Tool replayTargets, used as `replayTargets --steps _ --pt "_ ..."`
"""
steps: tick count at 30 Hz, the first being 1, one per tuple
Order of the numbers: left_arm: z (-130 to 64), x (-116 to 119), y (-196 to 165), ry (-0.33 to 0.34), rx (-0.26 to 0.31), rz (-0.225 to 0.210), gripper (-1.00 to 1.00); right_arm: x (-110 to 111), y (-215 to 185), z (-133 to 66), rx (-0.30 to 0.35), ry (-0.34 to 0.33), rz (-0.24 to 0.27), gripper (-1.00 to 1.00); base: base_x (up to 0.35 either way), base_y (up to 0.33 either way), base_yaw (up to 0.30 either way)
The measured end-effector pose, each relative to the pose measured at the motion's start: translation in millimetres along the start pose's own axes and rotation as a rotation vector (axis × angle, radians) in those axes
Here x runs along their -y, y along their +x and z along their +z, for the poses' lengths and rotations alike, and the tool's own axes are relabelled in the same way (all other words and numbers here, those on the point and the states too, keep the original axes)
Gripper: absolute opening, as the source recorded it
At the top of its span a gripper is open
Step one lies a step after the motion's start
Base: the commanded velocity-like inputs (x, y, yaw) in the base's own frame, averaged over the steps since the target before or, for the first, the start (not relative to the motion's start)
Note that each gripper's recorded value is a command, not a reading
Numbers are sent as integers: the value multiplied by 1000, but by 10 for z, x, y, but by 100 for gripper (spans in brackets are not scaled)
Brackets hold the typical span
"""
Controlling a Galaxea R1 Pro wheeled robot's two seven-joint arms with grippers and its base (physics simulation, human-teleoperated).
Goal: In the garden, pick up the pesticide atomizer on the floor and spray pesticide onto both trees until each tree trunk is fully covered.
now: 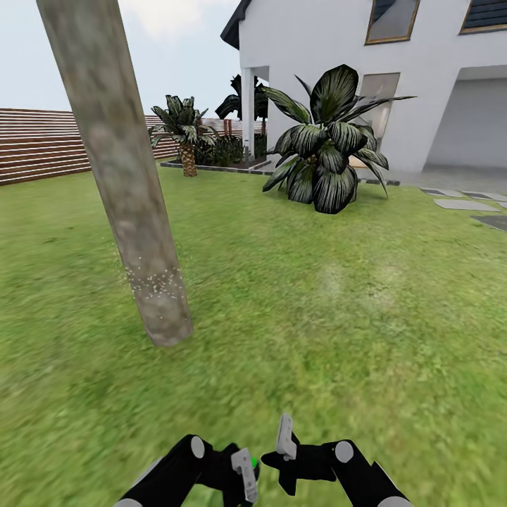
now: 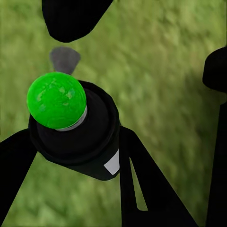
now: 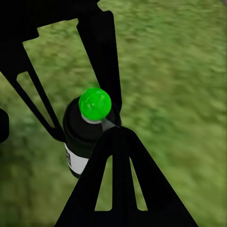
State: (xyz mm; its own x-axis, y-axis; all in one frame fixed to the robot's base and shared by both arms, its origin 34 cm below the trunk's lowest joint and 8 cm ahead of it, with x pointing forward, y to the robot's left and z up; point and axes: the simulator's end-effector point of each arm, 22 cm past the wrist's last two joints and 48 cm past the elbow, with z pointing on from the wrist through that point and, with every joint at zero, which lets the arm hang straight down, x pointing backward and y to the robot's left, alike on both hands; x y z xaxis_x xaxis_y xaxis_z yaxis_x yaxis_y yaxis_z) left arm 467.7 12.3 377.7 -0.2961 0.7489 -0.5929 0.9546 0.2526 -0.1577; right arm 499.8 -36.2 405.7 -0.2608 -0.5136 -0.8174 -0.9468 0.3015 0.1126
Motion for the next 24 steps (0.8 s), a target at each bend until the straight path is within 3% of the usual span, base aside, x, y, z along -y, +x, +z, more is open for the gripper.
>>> replayTargets --steps 16,24 --pt "10 1 -101 -2 16 5 -100 -1 0 0 0 0 0 -100 0 0 0" --pt "-111 -134 240 -24 -31 -9 -100 -2 0 0 0 -1 0 -100 0 0 0"
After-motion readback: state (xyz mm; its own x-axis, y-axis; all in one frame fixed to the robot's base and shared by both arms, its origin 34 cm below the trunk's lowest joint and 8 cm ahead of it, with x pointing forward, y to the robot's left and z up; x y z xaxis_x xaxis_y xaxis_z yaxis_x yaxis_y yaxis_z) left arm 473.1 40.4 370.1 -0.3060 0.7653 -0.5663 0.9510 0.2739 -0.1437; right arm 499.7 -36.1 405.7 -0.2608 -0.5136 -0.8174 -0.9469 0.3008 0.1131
